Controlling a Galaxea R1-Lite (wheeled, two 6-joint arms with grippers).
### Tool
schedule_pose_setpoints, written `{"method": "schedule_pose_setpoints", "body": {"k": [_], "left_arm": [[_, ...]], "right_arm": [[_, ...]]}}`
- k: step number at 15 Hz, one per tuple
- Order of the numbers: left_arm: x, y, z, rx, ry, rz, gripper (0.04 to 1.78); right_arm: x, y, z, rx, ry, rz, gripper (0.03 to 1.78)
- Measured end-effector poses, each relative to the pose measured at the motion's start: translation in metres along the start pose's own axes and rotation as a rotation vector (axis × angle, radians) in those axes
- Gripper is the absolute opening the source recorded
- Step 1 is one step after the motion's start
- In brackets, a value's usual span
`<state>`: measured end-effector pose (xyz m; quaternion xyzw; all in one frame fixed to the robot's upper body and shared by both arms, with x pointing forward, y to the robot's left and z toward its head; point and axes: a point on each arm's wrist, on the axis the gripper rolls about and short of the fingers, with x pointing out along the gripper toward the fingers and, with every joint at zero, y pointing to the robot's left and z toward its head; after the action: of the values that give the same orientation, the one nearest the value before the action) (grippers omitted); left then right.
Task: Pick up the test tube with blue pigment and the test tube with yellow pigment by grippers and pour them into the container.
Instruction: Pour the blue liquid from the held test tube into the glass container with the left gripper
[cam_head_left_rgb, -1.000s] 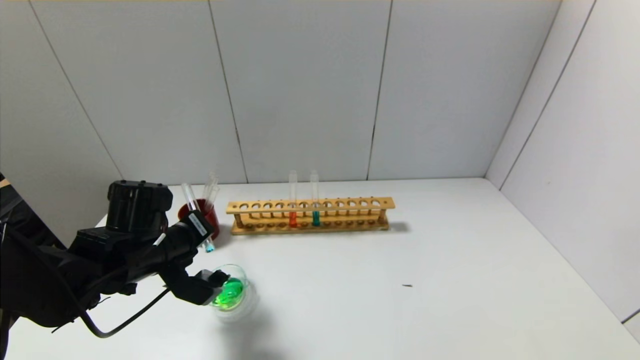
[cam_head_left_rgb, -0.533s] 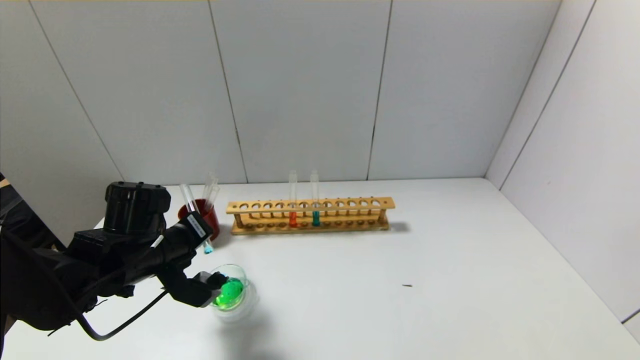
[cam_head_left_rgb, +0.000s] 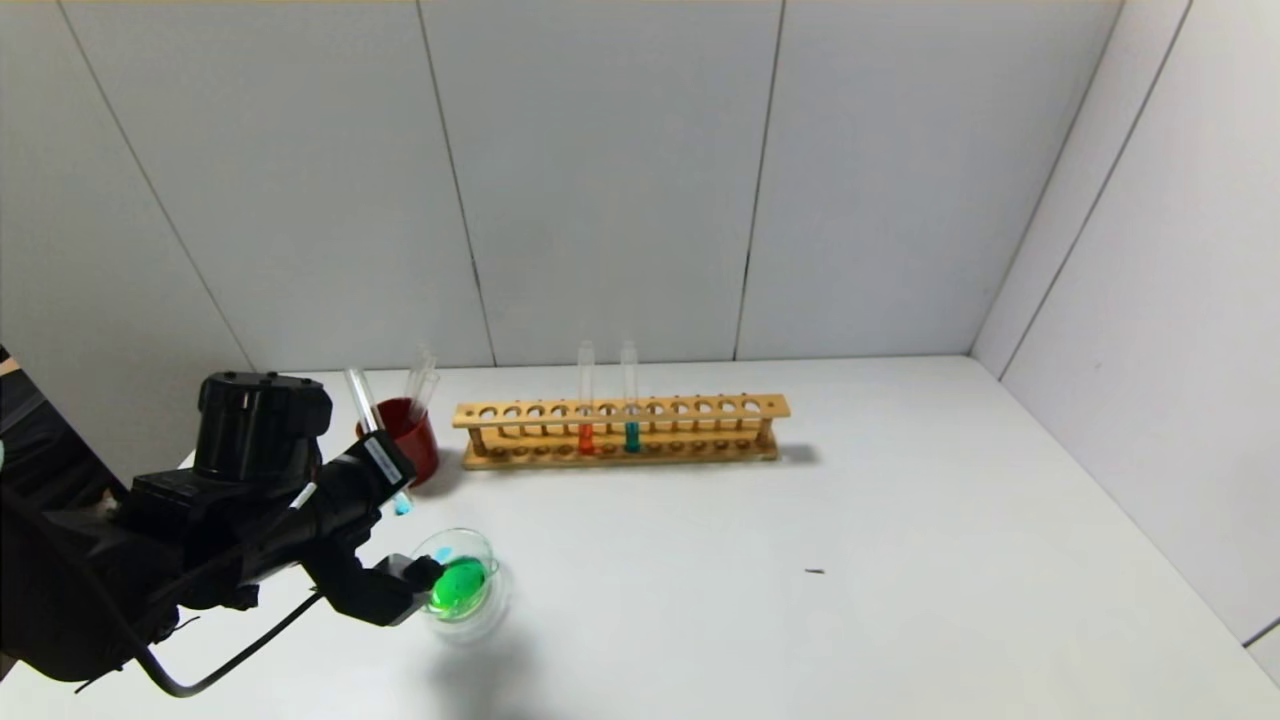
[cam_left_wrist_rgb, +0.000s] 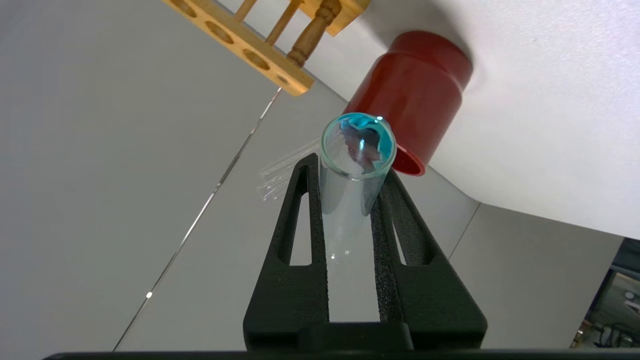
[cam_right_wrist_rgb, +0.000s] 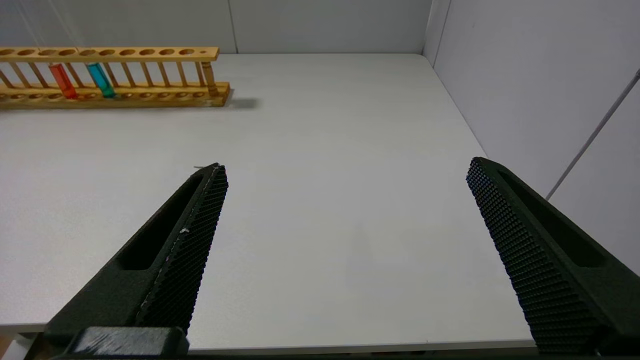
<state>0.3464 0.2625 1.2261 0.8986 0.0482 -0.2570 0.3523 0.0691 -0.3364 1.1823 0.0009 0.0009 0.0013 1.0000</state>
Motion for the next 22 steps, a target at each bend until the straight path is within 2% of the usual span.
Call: {"method": "schedule_pose_setpoints", "body": {"k": [7, 10, 15, 17, 19, 22], "left_arm": [[-0.004, 0.003, 0.005, 0.016, 0.022, 0.011, 0.31], [-0.005, 0.002, 0.005, 0.064, 0.030, 0.005, 0.31], [-0.006, 0.004, 0.005, 0.061, 0.045, 0.005, 0.31], [-0.008, 0.007, 0.002, 0.035, 0.069, 0.032, 0.31], [-0.013, 0.013, -0.004, -0.062, 0.103, 0.082, 0.31], [-0.022, 0.027, -0.019, -0.336, 0.214, 0.175, 0.31]], "right_arm": [[0.000, 0.000, 0.000, 0.000, 0.000, 0.000, 1.75], [0.000, 0.000, 0.000, 0.000, 0.000, 0.000, 1.75], [0.000, 0.000, 0.000, 0.000, 0.000, 0.000, 1.75], [0.000, 0.000, 0.000, 0.000, 0.000, 0.000, 1.75], [0.000, 0.000, 0.000, 0.000, 0.000, 0.000, 1.75], [0.000, 0.000, 0.000, 0.000, 0.000, 0.000, 1.75]]}}
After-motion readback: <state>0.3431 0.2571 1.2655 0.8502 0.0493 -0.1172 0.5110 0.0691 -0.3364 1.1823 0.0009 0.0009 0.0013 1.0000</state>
